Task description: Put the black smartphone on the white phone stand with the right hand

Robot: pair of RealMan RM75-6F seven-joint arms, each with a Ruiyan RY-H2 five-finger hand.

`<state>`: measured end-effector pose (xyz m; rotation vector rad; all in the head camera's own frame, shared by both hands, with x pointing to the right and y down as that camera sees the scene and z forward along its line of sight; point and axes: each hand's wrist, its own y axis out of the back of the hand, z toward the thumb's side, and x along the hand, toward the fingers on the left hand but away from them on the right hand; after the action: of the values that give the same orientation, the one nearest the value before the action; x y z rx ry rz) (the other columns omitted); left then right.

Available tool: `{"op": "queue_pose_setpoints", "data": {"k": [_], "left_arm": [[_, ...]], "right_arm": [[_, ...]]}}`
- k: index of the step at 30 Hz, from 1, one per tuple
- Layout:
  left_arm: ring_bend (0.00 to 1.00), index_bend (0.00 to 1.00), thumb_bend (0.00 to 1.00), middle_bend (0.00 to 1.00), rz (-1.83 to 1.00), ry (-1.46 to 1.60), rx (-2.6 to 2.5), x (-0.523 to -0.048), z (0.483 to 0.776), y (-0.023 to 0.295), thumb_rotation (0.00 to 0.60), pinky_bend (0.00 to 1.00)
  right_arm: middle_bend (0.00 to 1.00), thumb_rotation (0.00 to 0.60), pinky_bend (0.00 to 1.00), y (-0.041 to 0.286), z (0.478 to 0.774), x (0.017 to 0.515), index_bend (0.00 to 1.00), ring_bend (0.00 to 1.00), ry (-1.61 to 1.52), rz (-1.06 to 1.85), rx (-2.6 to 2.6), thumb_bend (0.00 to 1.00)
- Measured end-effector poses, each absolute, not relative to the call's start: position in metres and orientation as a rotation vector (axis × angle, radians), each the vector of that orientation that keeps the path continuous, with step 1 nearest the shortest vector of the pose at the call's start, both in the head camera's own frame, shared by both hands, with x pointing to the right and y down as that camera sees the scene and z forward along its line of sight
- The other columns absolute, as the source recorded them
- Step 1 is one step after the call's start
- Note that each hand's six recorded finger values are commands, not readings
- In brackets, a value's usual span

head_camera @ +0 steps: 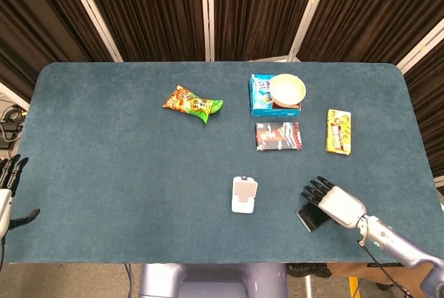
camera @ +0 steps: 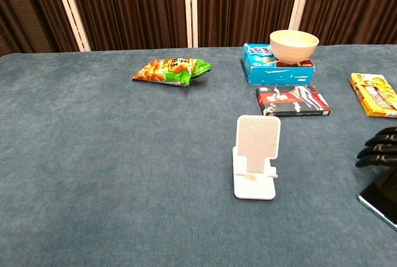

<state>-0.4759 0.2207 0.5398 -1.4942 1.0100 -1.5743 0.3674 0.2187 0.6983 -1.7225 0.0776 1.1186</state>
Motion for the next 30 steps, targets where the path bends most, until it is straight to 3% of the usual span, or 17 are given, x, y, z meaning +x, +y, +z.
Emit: {"op": "queue_pose_setpoints", "data": {"k": [4, 9, 11, 20, 30], "left_arm": [[0.0, 0.0, 0.0, 0.0, -1.577, 1.007, -1.495, -0.476, 0.541, 0.221, 0.6, 0.0], [0.0, 0.0, 0.0, 0.0, -1.582, 1.007, -1.496, -0.476, 0.542, 0.22, 0.6, 0.0], [0.0, 0.0, 0.0, 0.0, -1.583, 1.008, -1.496, -0.476, 0.542, 0.22, 0.6, 0.0], [0.0, 0.0, 0.0, 0.0, -1.577, 1.01, -1.502, -0.475, 0.541, 0.221, 0.6, 0.0], [0.0, 0.0, 0.0, 0.0, -1.577, 1.021, -1.507, -0.477, 0.54, 0.22, 0.6, 0.0]], "right_arm": [[0.31, 0.6, 0.19, 0.22, 0.705, 0.366, 0.27, 0.21, 0.095, 1.129, -1.728, 0.32], [0.55, 0.6, 0.31, 0.219, 0.705, 0.363, 0.56, 0.43, 0.081, 1.109, -1.731, 0.49], [0.59, 0.6, 0.34, 0.218, 0.703, 0.362, 0.6, 0.48, 0.064, 1.095, -1.731, 0.52], [0.61, 0.6, 0.36, 0.208, 0.683, 0.361, 0.62, 0.5, -0.046, 0.998, -1.69, 0.54], [0.59, 0.6, 0.36, 0.183, 0.633, 0.347, 0.59, 0.5, -0.124, 0.781, -1.411, 0.54]]}}
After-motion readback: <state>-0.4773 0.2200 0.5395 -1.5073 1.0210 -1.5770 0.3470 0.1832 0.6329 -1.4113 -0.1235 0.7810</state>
